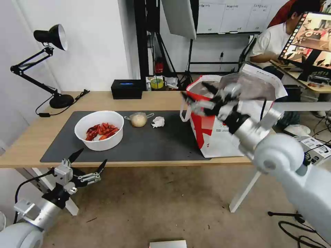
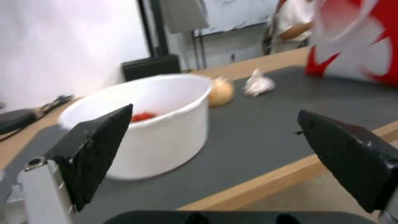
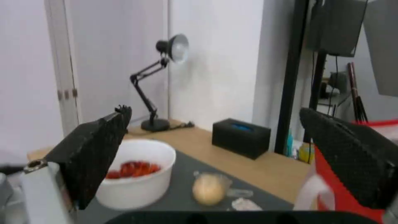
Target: Pick up the trash from the table and place it into the takeout bag.
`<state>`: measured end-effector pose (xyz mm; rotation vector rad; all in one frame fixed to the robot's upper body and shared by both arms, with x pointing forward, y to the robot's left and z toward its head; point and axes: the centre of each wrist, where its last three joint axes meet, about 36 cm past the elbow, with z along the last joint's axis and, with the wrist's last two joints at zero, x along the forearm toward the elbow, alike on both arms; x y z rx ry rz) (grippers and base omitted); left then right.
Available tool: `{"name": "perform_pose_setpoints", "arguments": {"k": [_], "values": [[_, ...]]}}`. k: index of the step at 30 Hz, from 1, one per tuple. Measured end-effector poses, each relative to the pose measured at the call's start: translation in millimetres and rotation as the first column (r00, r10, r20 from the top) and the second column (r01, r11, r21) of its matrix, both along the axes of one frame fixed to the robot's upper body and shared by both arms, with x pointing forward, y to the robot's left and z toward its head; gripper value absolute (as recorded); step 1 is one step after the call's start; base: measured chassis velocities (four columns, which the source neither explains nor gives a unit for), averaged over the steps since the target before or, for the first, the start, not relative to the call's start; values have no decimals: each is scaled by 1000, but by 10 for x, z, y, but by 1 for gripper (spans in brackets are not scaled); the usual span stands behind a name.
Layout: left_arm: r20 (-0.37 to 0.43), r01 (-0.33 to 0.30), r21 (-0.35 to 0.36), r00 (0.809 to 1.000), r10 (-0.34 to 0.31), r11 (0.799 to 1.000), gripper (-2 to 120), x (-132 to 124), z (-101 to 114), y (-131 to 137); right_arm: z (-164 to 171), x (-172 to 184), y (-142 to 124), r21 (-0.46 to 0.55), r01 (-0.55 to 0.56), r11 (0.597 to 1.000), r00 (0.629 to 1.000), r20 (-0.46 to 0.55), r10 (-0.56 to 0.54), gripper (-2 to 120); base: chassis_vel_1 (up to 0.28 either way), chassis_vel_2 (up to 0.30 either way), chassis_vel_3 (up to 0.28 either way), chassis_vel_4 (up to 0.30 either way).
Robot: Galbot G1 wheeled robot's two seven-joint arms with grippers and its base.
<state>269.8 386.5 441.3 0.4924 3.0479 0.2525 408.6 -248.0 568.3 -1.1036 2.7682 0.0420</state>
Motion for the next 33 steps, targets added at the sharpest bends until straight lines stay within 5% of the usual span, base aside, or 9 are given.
{"name": "perform_pose_setpoints", "arguments": {"k": [9,18,33], "values": [[-9,-99,16,995,99,995,100,-61,-98,17,-600,-332,-45,-22,59,998,998,6,-59,100,0,0,0,0],[-38,-208,12,977,208,978,100,-120,-278,44,-1375,-900,8,52,280,959,958,-71,-276,100,0,0,0,0],[-99,-235,20,967,236,972,100,-106,-433,62,-1836,-1226,134,32,382,924,915,-154,-373,100,0,0,0,0]]}}
